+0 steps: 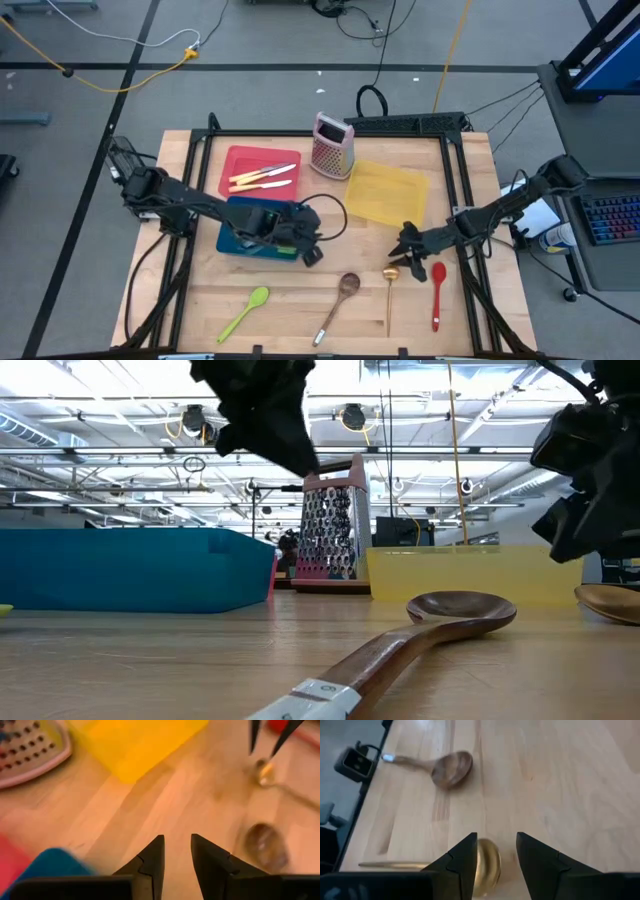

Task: Pick & Place Kitchen Items
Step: Put the gold spoon into the yellow bin

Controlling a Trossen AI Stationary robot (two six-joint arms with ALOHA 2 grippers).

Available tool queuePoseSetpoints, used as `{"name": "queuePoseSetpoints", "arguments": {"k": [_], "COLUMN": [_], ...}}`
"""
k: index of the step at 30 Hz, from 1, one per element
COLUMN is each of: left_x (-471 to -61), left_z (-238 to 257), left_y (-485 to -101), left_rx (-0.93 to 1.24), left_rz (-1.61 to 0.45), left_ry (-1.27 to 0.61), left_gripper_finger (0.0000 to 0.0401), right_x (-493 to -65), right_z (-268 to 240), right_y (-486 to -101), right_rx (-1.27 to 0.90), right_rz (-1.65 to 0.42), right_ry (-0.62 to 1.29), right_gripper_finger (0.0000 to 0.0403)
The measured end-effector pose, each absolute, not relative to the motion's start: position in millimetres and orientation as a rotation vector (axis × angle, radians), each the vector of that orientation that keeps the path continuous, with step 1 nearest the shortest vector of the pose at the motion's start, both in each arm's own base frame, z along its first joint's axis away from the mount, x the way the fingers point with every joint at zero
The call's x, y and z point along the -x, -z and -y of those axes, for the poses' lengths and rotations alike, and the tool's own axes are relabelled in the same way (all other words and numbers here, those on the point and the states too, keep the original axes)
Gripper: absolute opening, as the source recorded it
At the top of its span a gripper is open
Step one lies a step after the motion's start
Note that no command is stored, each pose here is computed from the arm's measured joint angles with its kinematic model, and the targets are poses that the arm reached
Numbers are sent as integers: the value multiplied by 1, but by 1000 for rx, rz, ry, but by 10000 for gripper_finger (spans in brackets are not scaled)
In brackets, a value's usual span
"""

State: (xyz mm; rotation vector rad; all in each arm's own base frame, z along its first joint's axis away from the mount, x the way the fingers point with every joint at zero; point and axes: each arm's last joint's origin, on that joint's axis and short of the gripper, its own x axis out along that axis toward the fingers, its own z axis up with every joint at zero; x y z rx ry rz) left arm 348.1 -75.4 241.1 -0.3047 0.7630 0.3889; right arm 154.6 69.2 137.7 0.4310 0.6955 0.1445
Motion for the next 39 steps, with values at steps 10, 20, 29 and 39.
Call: {"name": "queuePoseSetpoints", "arguments": {"k": [10,20,29,39], "left_x": [-353,-353,-353,-353], "left_z": [87,89,89,89], "left_y": [-247,-247,-247,-247], "left_rx": [326,319,319,318], "left_rz": [-673,-676,-677,-677], "left_ry": [-332,-327,-328,-328], "left_gripper_finger": [97,97,97,97], "right_x": [-152,-157,-160,-161], "right_z": [-71,-74,-77,-78], "right_y": [-132,-119,-111,-112], "right_rx": [-451,-442,-449,-423], "right_rz": [-771,-835,-871,-859], "right_ry": [-168,-177,-197,-230], "right_gripper_finger": [129,129,118,25]}}
